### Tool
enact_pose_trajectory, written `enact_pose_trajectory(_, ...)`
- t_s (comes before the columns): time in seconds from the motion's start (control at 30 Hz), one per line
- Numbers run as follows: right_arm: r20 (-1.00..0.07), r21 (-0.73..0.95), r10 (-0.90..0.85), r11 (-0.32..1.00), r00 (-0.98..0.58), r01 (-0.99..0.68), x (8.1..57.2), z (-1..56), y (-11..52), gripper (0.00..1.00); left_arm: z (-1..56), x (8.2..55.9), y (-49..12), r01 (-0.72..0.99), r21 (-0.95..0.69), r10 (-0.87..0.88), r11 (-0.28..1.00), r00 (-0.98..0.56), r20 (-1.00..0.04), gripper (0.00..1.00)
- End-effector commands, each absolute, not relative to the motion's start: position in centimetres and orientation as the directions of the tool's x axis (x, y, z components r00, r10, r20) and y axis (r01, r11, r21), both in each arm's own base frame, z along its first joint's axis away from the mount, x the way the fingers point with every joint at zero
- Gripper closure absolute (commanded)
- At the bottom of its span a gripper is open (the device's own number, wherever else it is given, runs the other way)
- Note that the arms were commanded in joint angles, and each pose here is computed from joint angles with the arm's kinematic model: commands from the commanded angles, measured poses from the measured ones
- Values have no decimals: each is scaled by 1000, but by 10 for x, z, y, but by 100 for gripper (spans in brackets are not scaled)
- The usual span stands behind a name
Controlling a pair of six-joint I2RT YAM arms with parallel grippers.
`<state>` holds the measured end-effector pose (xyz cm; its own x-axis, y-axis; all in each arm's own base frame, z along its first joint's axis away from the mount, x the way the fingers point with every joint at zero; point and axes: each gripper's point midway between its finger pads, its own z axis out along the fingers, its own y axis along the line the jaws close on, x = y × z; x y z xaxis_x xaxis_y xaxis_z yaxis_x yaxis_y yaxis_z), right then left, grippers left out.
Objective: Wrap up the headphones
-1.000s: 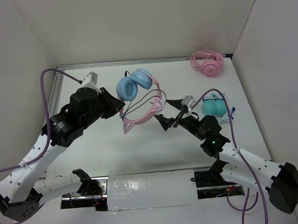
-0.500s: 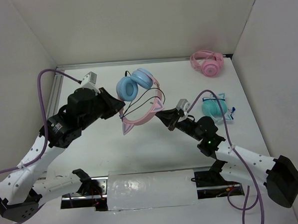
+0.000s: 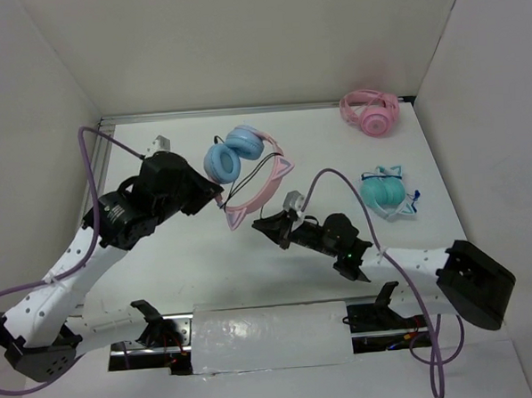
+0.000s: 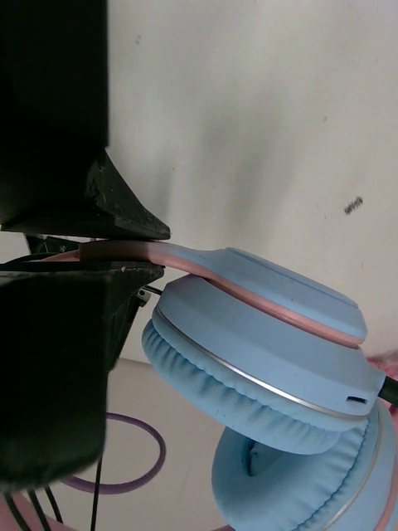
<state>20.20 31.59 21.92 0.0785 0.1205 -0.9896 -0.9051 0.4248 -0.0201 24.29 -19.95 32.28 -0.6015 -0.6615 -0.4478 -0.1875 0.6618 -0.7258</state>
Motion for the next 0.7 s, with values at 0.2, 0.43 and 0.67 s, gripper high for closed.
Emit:
enact_pose_trajectory(0.2, -974, 70, 225, 302, -1, -951, 179, 220, 351, 100, 329, 274, -193, -412, -747, -836, 521, -425, -348, 100)
enact_pose_trajectory(0.43, -968, 198, 220, 362, -123, -911, 188, 205, 348, 100, 274, 293, -199, -614, -602, -859, 511, -384, -337, 100)
enact_pose_trajectory(0.67, -944, 330, 186, 470, -274, -819, 201, 168, 339, 100, 226, 306, -209, -760, -468, -890, 450, -341, -303, 100)
